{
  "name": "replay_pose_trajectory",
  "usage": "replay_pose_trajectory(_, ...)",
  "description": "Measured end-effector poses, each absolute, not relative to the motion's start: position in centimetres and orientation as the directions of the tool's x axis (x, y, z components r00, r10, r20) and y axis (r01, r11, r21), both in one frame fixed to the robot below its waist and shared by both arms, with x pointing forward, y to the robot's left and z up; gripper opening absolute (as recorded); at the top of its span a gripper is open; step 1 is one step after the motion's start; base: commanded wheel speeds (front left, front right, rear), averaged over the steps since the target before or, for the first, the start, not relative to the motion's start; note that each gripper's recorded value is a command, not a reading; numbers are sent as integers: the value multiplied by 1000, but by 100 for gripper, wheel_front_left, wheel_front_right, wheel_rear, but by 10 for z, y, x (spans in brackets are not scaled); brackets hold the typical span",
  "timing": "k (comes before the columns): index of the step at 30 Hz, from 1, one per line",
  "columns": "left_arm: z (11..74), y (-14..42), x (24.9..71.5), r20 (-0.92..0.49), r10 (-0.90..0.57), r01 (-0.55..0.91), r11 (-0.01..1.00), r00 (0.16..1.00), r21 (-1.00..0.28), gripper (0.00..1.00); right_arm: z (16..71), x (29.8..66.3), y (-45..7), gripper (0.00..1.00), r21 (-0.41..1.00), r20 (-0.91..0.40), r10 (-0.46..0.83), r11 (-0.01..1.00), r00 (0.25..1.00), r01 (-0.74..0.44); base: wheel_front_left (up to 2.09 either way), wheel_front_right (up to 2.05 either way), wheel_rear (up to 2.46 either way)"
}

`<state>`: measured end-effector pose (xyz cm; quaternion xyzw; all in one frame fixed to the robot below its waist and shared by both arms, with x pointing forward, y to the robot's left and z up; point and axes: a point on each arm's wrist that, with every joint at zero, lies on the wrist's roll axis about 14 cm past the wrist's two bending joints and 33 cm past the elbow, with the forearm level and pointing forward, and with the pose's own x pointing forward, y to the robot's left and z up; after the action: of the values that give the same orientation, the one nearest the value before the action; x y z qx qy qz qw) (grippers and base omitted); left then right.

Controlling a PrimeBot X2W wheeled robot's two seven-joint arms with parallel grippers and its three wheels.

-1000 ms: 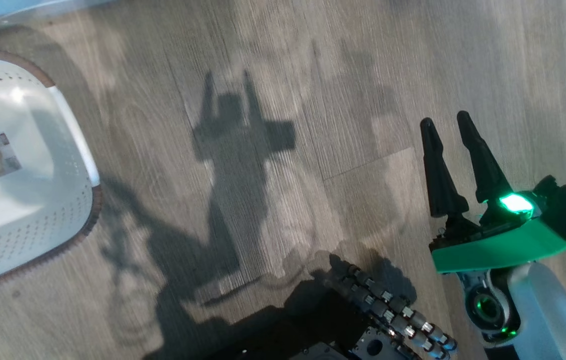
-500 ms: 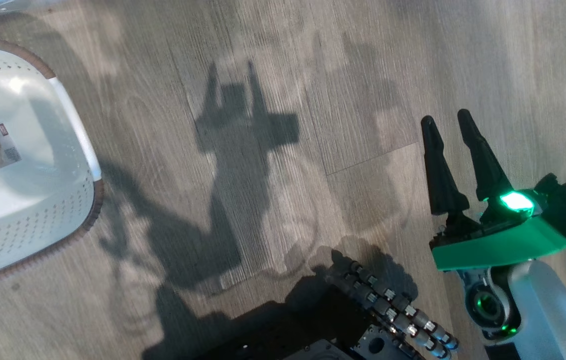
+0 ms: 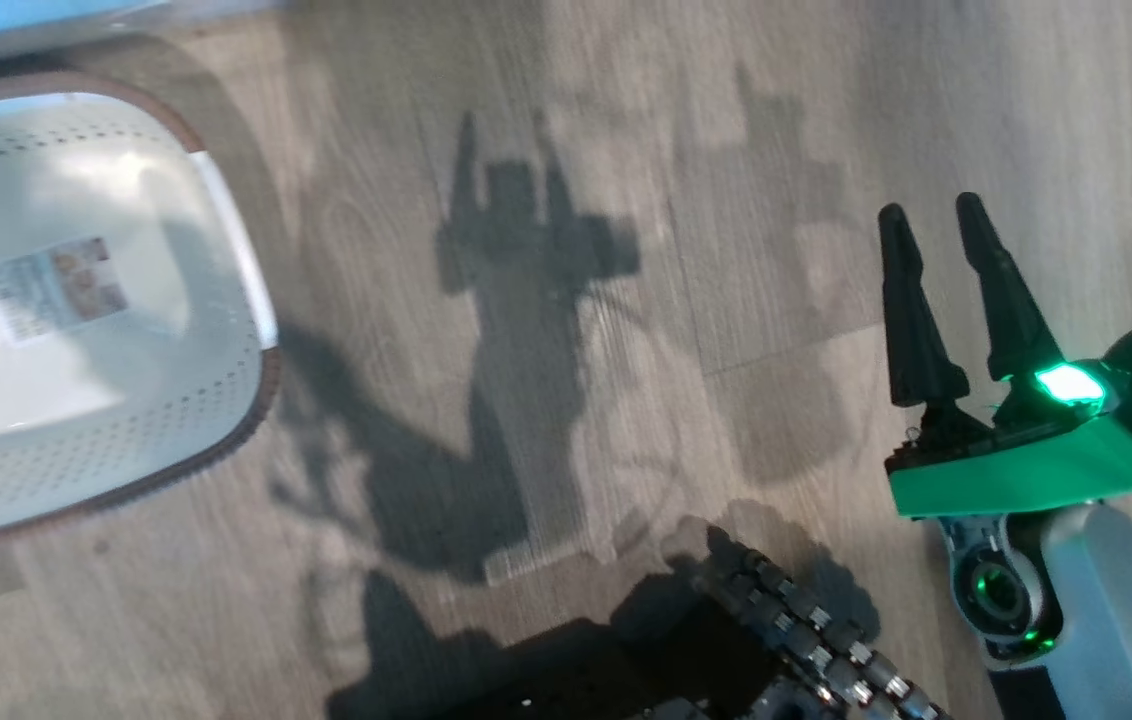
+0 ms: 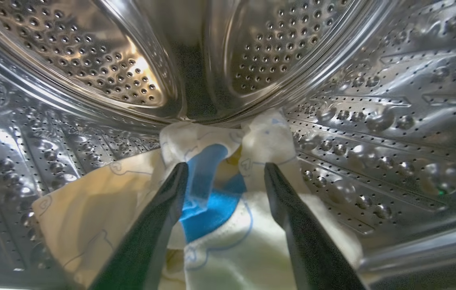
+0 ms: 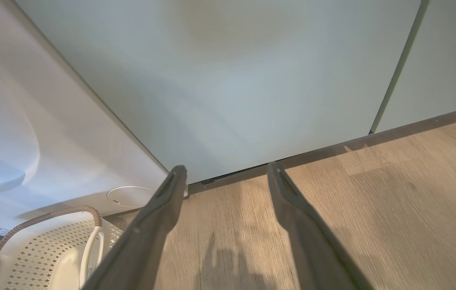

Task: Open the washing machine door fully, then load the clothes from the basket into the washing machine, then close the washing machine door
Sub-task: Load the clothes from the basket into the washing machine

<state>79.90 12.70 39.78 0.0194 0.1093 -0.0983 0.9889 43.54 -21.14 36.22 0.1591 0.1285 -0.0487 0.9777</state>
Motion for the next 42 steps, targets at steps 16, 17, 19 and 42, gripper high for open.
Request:
replay_pose_trajectory(16,433,138,733,-51,-204,202,979,978,-33,100,388,448,-197,100,289,-176,-5,956,984,57,0,0,0)
replay_pose_trajectory(17,433,138,726,-45,-204,202,979,978,-31,100,389,447,-195,100,288,-176,-2,956,984,53,0,0,0)
replay_pose_trajectory(19,435,138,711,-30,-202,200,979,979,-47,100,391,444,-194,100,286,-176,0,957,984,51,0,0,0)
replay_pose_trajectory(42,454,153,516,-25,-81,76,986,996,-149,100,426,421,-179,100,228,-112,79,972,991,-52,0,0,0)
